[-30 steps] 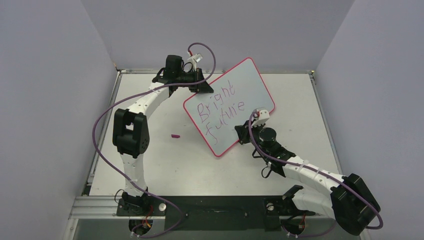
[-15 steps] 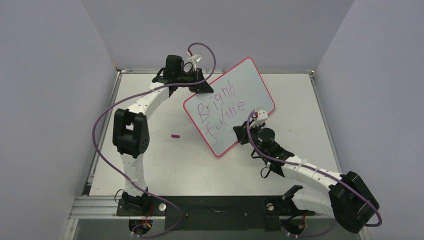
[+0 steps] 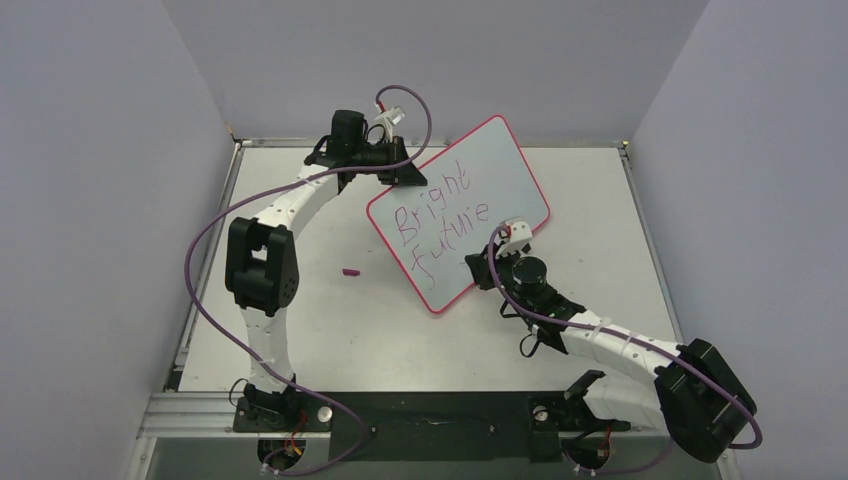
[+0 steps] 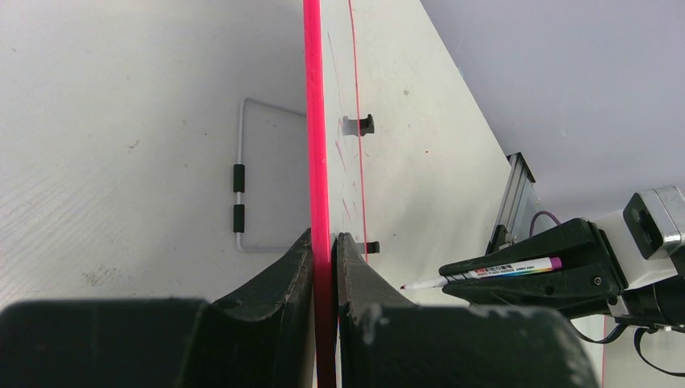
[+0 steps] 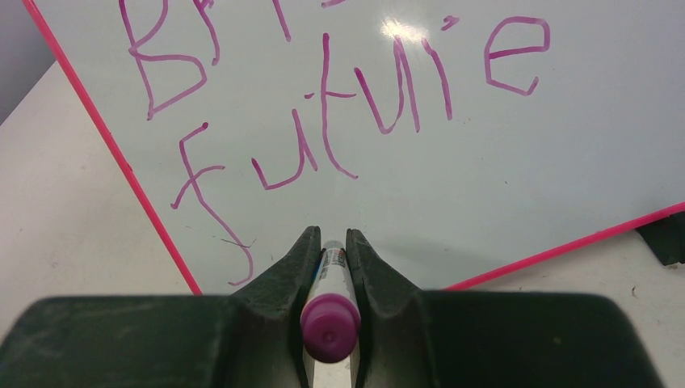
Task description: Write a sentence on the whiteboard
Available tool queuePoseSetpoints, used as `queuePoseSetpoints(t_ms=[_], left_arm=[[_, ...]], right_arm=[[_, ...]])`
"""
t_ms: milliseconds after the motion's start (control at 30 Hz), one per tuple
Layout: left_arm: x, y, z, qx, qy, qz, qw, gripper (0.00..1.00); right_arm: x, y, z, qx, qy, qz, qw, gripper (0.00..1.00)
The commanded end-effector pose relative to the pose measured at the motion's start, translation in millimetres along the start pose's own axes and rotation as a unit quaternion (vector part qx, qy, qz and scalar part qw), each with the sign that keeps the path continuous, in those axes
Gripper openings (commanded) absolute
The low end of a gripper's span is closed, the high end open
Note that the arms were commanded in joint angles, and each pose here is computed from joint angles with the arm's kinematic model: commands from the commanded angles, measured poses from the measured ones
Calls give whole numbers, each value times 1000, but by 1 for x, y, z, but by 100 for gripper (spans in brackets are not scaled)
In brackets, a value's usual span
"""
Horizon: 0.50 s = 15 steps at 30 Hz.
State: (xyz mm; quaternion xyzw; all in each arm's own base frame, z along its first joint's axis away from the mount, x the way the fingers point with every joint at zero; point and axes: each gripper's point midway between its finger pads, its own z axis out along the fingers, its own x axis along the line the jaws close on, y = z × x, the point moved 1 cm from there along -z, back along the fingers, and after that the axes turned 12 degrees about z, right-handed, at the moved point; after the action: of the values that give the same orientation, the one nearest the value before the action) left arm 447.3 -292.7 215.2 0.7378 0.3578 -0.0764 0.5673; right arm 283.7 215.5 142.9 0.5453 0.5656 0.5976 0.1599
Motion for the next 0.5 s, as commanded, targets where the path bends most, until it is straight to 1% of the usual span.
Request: queuePoseSetpoints(t_ms=[0,200,367,467], left_arm=[[-34,30,-7,-39,-29,79,996,0],[-35,30,-8,-40,-29,79,996,0],[-35,31,-8,-40,-29,79,996,0],[-35,31,-10,-41,-28,80,996,0]], right_arm=[[2,5,3,-16,0,-8,1000,0],[-1,1,7,-7,-16,-13,1000,0],[-25,6,2,-25,-87,-19,996,0],[-34,9,-2,-34,-113,-22,993,0]])
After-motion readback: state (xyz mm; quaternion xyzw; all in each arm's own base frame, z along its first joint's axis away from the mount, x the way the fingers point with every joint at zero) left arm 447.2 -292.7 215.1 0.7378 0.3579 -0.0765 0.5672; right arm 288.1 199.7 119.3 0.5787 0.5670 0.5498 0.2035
